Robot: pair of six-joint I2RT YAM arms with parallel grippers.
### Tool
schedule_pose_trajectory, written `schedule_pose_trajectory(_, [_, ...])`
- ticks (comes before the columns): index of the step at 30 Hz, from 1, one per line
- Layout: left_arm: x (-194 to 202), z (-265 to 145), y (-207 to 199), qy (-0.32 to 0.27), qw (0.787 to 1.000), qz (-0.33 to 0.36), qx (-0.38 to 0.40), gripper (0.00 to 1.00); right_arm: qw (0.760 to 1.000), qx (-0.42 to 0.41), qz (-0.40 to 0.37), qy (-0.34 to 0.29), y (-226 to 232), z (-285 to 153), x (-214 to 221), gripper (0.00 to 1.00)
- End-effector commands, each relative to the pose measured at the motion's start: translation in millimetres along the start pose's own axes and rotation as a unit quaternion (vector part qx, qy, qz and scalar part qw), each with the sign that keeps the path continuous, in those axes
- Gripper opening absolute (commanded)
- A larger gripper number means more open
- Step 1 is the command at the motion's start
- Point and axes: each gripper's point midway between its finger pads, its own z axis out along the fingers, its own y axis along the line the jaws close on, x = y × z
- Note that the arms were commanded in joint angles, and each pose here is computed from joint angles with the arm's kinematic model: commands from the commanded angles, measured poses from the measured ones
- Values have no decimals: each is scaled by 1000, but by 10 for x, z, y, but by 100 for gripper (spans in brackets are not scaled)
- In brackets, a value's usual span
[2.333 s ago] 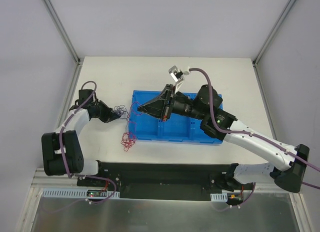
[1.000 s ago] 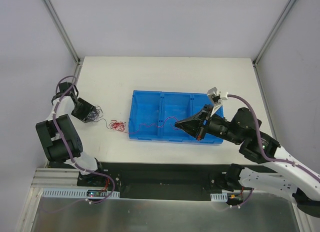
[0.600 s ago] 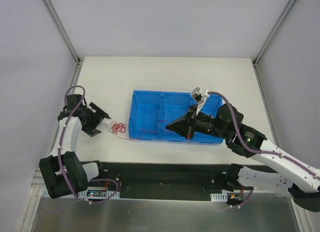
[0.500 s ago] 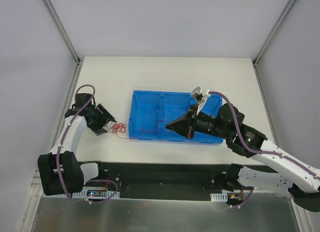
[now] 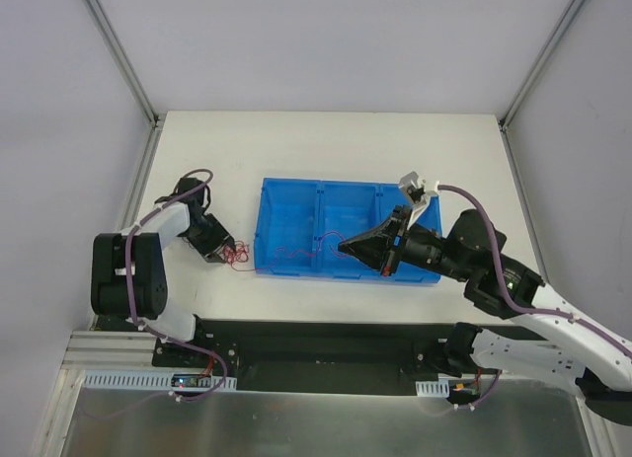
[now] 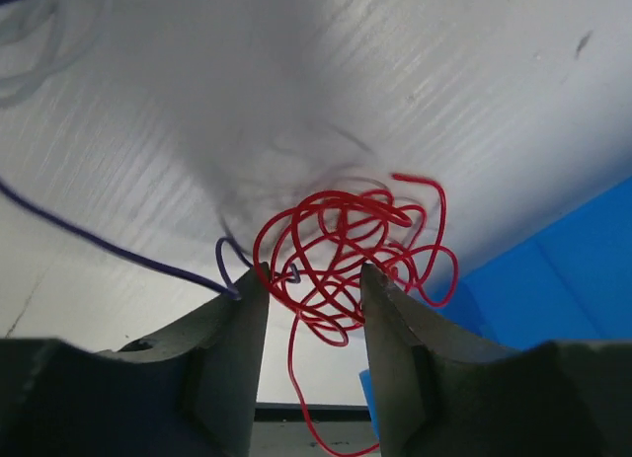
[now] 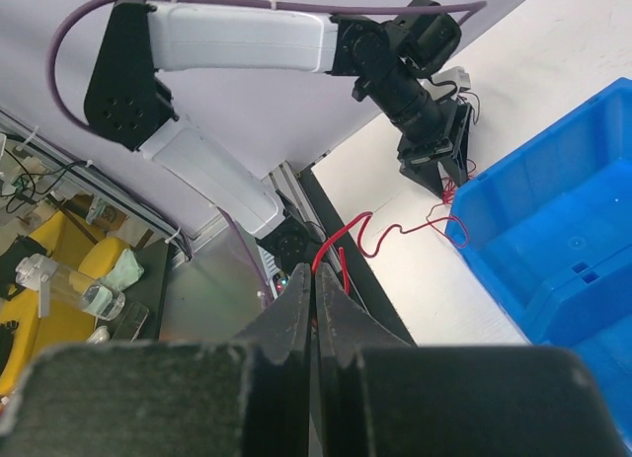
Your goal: Untangle the cables
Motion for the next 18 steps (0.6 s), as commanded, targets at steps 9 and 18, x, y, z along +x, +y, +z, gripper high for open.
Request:
schedule_pose_trajectory(9, [-532,103,-52,-15,998,-68,8,0,996,-4,-46,-70,210,-807,-274,1])
schedule_pose_trajectory(18, [-964,-162,-76,-23,992,-91,82,3,981,118,-31,-151,-272,-1758,-94,1])
